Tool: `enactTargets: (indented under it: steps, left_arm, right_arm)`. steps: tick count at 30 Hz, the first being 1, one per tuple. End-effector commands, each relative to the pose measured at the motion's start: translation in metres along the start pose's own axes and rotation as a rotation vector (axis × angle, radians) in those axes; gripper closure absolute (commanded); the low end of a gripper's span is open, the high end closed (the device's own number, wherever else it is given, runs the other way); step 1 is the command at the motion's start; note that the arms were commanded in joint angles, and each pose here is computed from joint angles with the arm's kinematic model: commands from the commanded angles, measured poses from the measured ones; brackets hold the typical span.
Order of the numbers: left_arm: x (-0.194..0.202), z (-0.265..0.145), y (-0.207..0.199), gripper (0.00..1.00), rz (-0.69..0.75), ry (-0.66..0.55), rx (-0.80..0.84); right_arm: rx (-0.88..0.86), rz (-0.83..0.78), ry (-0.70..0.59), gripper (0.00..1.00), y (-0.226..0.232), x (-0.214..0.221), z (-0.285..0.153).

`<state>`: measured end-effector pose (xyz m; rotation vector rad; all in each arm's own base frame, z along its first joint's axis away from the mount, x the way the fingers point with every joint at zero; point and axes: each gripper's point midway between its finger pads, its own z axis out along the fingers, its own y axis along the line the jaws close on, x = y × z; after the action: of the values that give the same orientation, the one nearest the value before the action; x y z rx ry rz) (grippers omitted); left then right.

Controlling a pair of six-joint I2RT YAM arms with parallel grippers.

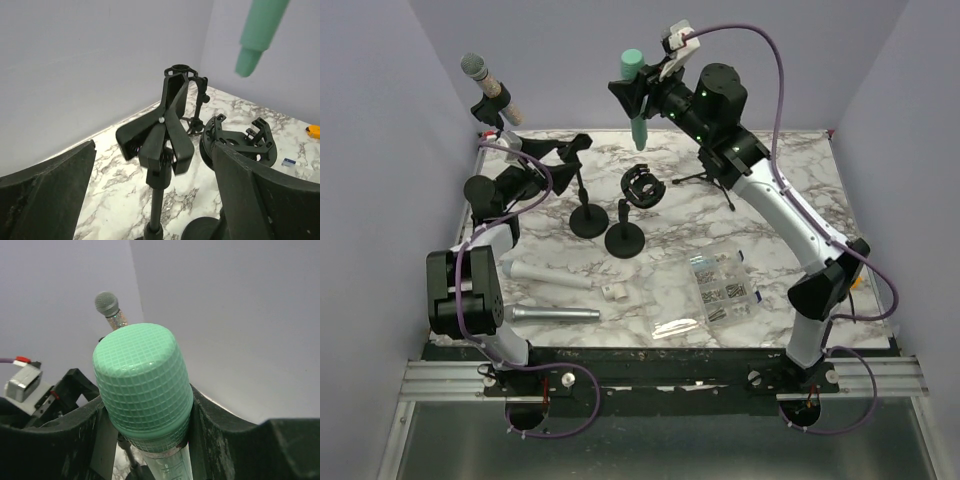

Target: Remove the microphone from the stand

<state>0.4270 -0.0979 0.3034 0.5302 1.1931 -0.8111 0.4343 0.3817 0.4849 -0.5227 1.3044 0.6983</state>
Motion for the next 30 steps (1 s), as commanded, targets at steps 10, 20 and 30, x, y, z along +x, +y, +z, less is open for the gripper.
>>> enactTargets:
  steps: [10,20,30]
  left_arm:
    - [-0.06,-0.04,0.003,0.02,-0.159,0.013,-0.484]
    - [-0.051,-0.051,-0.18,0.06,-0.348,0.092,-0.077]
    - [0.005,-0.038,-0.259,0.2,-0.611,0.291,0.108]
  right_arm:
    - [0.033,0.169,0.275,0.95,0.018,0.01,-0.092]
    - [-0.25,0.514,0.471,0.93,0.091,0.058,-0.142]
    - [-0.444,0.817,0.548,0.93,0.135,0.109,-0.165]
